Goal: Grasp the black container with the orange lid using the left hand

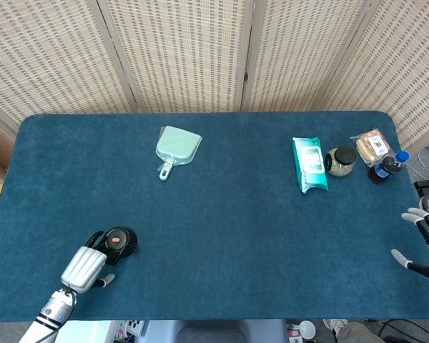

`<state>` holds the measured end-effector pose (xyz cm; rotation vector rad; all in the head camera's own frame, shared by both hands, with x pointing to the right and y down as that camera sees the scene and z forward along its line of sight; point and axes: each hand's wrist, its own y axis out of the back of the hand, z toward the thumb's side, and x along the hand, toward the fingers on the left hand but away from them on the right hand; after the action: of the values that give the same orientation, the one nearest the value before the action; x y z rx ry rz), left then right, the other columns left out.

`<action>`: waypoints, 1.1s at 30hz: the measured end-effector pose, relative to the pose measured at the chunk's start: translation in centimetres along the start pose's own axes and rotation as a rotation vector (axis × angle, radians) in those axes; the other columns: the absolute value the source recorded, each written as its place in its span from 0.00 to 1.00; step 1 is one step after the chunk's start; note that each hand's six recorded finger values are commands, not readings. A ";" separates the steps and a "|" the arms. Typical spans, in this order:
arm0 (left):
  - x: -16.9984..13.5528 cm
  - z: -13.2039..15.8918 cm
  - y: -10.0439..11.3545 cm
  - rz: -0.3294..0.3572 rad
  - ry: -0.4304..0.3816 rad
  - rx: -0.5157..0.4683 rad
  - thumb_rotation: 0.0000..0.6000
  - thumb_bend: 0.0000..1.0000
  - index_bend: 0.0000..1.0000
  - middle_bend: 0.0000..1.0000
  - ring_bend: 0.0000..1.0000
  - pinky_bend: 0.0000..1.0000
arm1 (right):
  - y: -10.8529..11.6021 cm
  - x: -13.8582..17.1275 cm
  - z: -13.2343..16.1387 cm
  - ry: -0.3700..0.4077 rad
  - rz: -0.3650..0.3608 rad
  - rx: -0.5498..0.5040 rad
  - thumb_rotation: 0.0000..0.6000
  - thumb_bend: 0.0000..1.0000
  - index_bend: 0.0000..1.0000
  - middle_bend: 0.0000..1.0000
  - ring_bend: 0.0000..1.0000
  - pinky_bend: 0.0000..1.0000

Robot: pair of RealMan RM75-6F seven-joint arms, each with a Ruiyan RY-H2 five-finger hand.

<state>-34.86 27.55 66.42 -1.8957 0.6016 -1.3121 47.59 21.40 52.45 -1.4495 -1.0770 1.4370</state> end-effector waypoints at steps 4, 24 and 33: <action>0.0 0.2 -0.1 0.004 -0.001 -0.010 1.00 0.19 0.59 0.57 0.45 0.08 | 0.0 0.1 -0.1 -0.004 0.001 0.000 1.00 0.10 0.30 0.26 0.09 0.15; 0.8 0.6 -0.5 -0.048 0.008 -0.120 1.00 0.14 0.71 0.74 0.60 0.06 | 0.2 0.4 -0.3 -0.010 -0.014 -0.006 1.00 0.10 0.30 0.26 0.09 0.15; 1.7 0.7 0.7 -0.040 0.017 -0.172 1.00 0.10 0.84 0.90 0.73 0.06 | 0.2 0.4 -0.5 -0.014 -0.026 -0.013 1.00 0.10 0.30 0.26 0.09 0.15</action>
<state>-33.55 26.10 66.72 -2.0467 0.7083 -1.3398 48.14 21.68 52.11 -1.4319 -1.1118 1.4264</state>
